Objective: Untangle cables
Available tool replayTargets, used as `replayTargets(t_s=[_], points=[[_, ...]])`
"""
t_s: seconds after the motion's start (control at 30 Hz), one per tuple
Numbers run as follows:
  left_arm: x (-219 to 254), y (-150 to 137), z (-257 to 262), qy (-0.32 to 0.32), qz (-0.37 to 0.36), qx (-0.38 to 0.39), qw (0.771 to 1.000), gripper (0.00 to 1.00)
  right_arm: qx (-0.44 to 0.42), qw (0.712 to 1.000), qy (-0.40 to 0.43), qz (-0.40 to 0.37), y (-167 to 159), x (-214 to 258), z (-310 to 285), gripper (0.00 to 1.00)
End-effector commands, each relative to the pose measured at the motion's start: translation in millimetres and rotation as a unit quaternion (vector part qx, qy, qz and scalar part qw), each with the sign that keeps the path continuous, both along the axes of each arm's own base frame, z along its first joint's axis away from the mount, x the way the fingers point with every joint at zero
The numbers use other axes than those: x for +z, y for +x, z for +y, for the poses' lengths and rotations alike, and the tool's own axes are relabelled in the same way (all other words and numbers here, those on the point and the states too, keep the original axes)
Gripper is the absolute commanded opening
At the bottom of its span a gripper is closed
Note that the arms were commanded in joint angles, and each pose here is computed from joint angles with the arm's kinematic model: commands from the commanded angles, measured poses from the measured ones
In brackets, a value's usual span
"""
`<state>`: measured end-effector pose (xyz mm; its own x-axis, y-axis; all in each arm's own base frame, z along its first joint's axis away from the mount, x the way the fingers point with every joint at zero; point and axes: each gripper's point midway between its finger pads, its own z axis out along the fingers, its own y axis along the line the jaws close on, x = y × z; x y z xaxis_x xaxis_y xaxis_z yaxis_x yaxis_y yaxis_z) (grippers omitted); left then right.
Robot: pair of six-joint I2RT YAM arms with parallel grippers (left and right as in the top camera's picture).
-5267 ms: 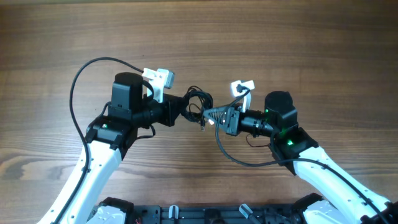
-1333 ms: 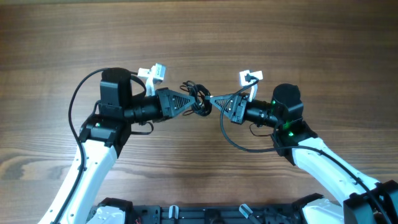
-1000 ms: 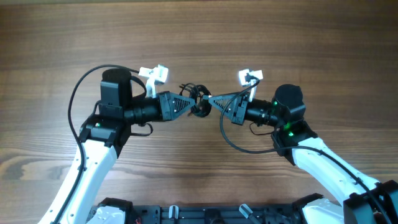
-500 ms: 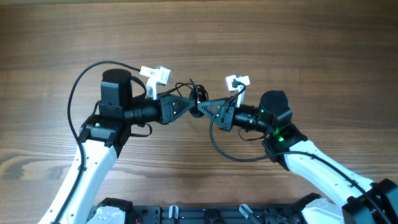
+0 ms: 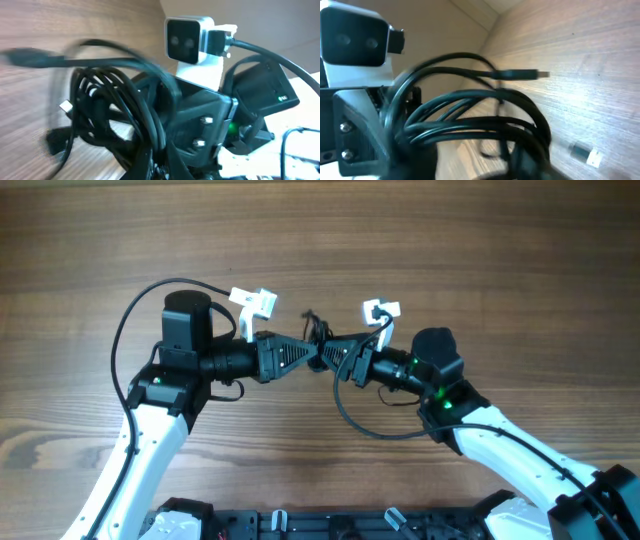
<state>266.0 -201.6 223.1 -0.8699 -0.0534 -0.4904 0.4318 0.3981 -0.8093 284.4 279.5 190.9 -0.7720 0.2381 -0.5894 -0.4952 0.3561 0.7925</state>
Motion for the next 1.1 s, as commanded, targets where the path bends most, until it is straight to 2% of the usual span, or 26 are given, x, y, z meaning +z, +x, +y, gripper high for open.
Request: replayTargets(t_s=[0.0,0.1,0.4,0.53,0.6,0.67,0.73,0.87,1.0,1.03,1.07], points=[[7,9,5,0.005,-0.028,0.016,0.999,0.04,0.023,1.0,0.007,0.009,3,0,-10,0.85],[11,17,13,-0.004,-0.02,0.038,0.999,0.04,0.041,0.999,0.016,0.014,2,2,-20,0.99],[10,17,15,-0.006,-0.016,0.039,0.999,0.04,0.025,0.999,-0.024,0.017,12,-21,-43,1.0],[17,6,10,-0.029,-0.012,0.006,0.999,0.04,0.047,0.996,-0.049,-0.058,7,-17,-32,1.0],[18,5,9,-0.032,-0.011,0.002,0.999,0.04,0.051,0.995,-0.046,-0.069,6,-14,-29,0.98],[19,4,9,-0.034,-0.01,-0.001,0.999,0.04,0.055,0.994,-0.042,-0.082,5,-9,-26,0.86],[20,1,7,-0.039,-0.008,-0.01,0.999,0.04,0.055,0.994,-0.037,-0.083,5,-6,-25,0.68],[20,-8,-5,-0.039,-0.007,-0.031,0.999,0.04,0.059,0.998,-0.014,-0.018,1,-11,-21,0.6],[20,-17,-15,-0.039,-0.006,-0.051,0.998,0.04,0.068,0.997,-0.012,-0.02,-3,-10,-17,0.57],[20,-18,-16,-0.039,-0.006,-0.054,0.998,0.04,0.068,0.997,-0.012,-0.025,-3,-9,-17,0.52],[19,-18,-17,-0.038,-0.006,-0.055,0.998,0.04,0.068,0.997,-0.012,-0.026,-3,-9,-17,0.34]])
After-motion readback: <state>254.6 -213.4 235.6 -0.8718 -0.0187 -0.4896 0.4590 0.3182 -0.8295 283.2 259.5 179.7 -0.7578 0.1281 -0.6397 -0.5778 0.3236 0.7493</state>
